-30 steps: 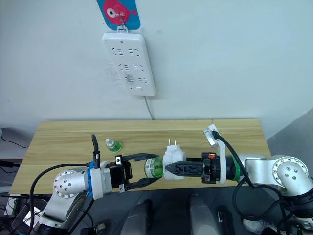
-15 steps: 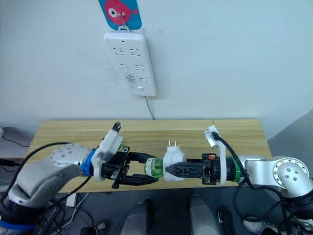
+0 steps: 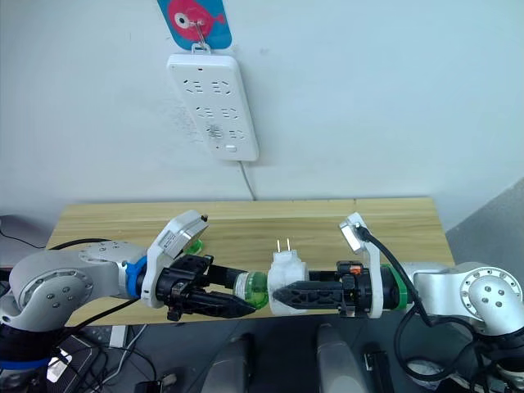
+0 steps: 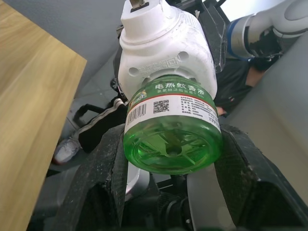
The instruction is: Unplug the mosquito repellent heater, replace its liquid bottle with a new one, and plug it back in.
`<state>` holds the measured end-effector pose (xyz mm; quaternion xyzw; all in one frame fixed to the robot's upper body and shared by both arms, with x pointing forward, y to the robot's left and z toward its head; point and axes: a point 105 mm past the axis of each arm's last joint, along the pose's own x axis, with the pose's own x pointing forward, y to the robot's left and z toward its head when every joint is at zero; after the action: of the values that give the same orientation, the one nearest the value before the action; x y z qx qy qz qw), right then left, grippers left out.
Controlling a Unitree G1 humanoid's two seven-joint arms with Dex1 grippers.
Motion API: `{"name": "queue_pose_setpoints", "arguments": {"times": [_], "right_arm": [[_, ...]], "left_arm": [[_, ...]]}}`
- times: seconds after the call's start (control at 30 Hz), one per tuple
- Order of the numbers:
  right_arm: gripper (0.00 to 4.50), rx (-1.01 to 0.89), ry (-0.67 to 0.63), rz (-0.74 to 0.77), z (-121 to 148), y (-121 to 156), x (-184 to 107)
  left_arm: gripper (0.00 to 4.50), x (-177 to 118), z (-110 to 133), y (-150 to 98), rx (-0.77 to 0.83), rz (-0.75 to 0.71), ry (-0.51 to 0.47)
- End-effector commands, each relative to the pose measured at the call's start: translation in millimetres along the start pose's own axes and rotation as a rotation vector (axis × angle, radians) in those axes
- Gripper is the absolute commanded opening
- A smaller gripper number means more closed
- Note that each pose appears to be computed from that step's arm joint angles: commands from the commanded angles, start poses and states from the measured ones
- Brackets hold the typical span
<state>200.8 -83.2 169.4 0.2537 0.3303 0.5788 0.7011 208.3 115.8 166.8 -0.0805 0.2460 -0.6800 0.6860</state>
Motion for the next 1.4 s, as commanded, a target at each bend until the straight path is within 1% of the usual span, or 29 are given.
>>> {"name": "queue_pose_setpoints", "arguments": {"times": [0.03,0.1,0.2,0.3,0.37,0.43,0.5,0.53,0.6,0.67,0.7,0.83,1.0,1.07,1.1,1.13,1.17,1.27,1.4], "right_arm": [[3.01,-0.012,-0.029,-0.04,7,-6,-11],[3.01,-0.012,-0.033,-0.044,8,-7,-13],[3.01,-0.016,-0.034,-0.046,9,-7,-13],[3.01,-0.038,-0.046,-0.117,12,-18,-18],[3.01,-0.104,-0.027,-0.294,14,-45,-27],[3.01,-0.183,0.02,-0.507,13,-79,-37],[3.01,-0.245,0.047,-0.735,15,-115,-53],[3.01,-0.304,0.081,-0.824,15,-128,-60],[3.01,-0.371,0.091,-0.96,21,-148,-73],[3.01,-0.317,0.093,-1.021,24,-163,-82],[3.01,-0.31,0.146,-1.058,22,-169,-86],[3.01,-0.369,0.239,-1.101,21,-185,-95],[3.01,-0.356,0.253,-1.119,20,-195,-99],[3.76,-0.355,0.249,-1.125,21,-197,-100],[4.01,-0.351,0.247,-1.126,21,-197,-101],[4.41,-0.345,0.24,-1.128,21,-197,-101],[4.5,-0.342,0.233,-1.128,22,-195,-102],[4.5,-0.347,0.195,-1.117,30,-184,-103],[4.5,-0.331,0.13,-1.095,39,-154,-113]], "left_arm": [[2.23,-10,2,2,0.049,0.061,-0.03],[2.23,-11,-1,1,0.013,0.063,-0.05],[2.23,-11,-6,-1,-0.002,0.067,-0.044],[2.23,-15,-10,4,0.016,0.116,-0.044],[2.23,-18,-11,20,0.059,0.219,-0.072],[2.23,-22,-9,38,0.115,0.34,-0.116],[2.23,-20,-18,46,0.192,0.381,-0.072],[2.23,-18,-23,47,0.231,0.381,-0.039],[2.23,-13,-33,45,0.282,0.359,0.006],[2.23,-7,-39,42,0.32,0.332,0.03],[2.23,-6,-41,42,0.336,0.328,0.037],[2.23,-1,-42,44,0.368,0.326,0.033],[2.23,1,-43,46,0.386,0.327,0.035],[2.23,1,-43,46,0.388,0.328,0.033],[2.23,2,-43,46,0.391,0.325,0.032],[2.23,2,-43,46,0.391,0.323,0.031],[2.23,3,-43,46,0.393,0.322,0.032],[2.23,1,-41,47,0.408,0.33,0.035],[2.23,-3,-33,51,0.414,0.365,-0.017]]}}
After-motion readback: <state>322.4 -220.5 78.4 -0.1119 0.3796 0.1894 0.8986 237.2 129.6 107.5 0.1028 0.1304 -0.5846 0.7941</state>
